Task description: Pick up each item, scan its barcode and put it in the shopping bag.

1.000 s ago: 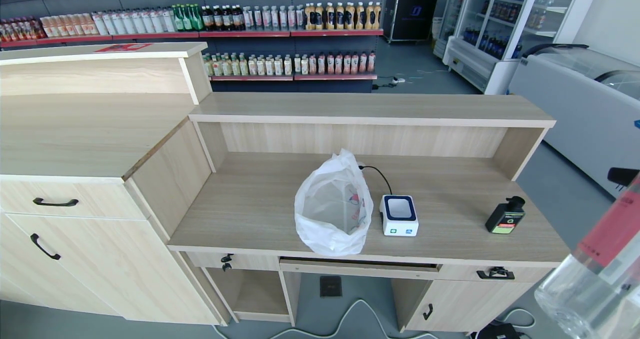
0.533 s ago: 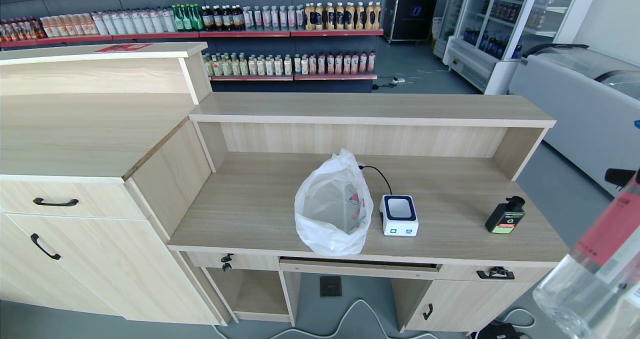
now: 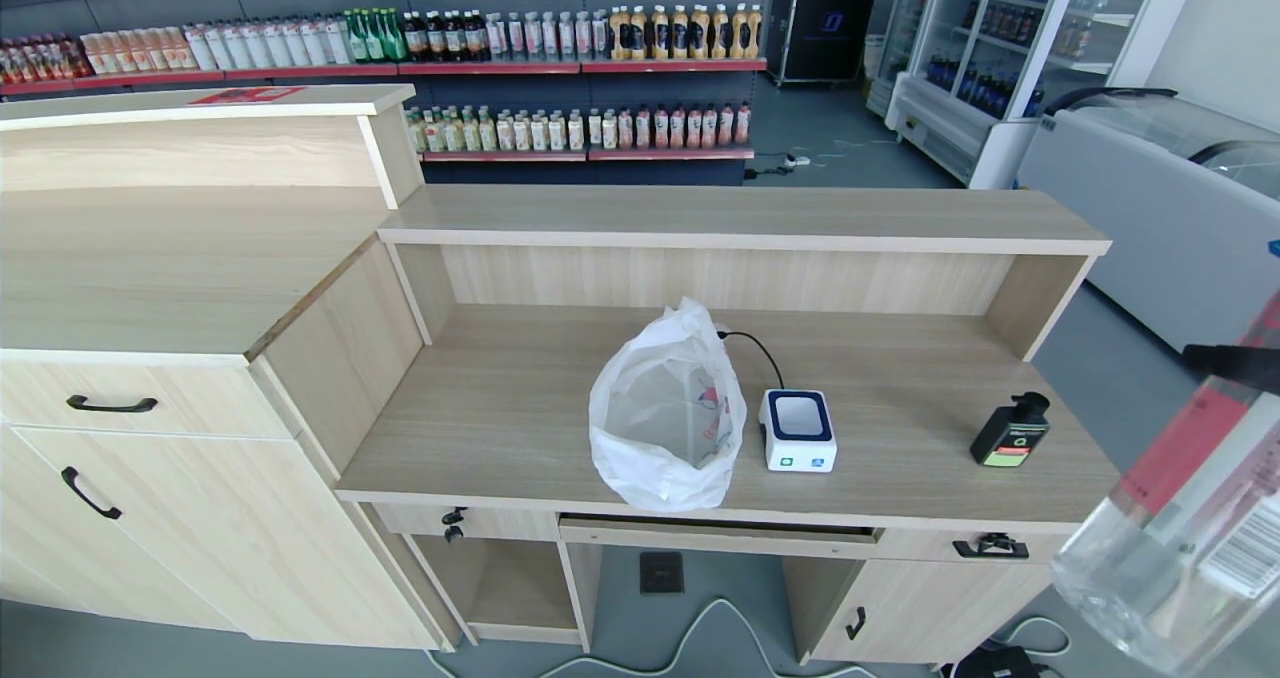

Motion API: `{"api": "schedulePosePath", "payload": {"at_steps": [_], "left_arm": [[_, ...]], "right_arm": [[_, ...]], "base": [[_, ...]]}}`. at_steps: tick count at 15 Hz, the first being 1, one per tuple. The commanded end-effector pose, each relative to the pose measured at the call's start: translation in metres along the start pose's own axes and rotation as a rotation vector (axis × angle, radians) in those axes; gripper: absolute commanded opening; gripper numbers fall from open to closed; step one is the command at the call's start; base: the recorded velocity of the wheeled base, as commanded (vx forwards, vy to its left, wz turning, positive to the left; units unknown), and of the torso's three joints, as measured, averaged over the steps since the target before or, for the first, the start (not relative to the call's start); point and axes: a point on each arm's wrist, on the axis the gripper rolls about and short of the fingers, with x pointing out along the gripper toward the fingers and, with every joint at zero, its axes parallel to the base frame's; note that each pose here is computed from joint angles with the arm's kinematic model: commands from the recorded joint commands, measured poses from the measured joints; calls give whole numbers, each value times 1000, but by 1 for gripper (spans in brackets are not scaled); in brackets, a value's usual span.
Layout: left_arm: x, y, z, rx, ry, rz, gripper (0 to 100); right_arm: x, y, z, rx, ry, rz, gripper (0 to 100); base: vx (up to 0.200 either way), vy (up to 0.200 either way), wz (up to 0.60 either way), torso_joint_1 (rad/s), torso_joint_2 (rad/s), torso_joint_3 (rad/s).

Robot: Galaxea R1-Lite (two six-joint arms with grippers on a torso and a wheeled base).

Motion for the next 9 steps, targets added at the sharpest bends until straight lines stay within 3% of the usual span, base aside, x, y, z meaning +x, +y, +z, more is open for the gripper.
{"api": "schedulePosePath", "payload": {"at_steps": [1, 3, 6, 9], "left_arm": [[0, 0, 0, 0, 0, 0, 100], [0, 0, 0, 0, 0, 0, 100], [0, 0, 0, 0, 0, 0, 100], [0, 0, 0, 0, 0, 0, 100]], "right_arm": [[16, -49, -7, -104, 73, -233, 0], [16, -94, -19, -258, 186, -399, 0], [2, -145, -23, -504, 336, -539, 0], [-4, -169, -22, -650, 401, -567, 0]], "base": [[0, 0, 0, 0, 0, 0], [0, 0, 0, 0, 0, 0], [0, 0, 0, 0, 0, 0], [0, 0, 0, 0, 0, 0]]}}
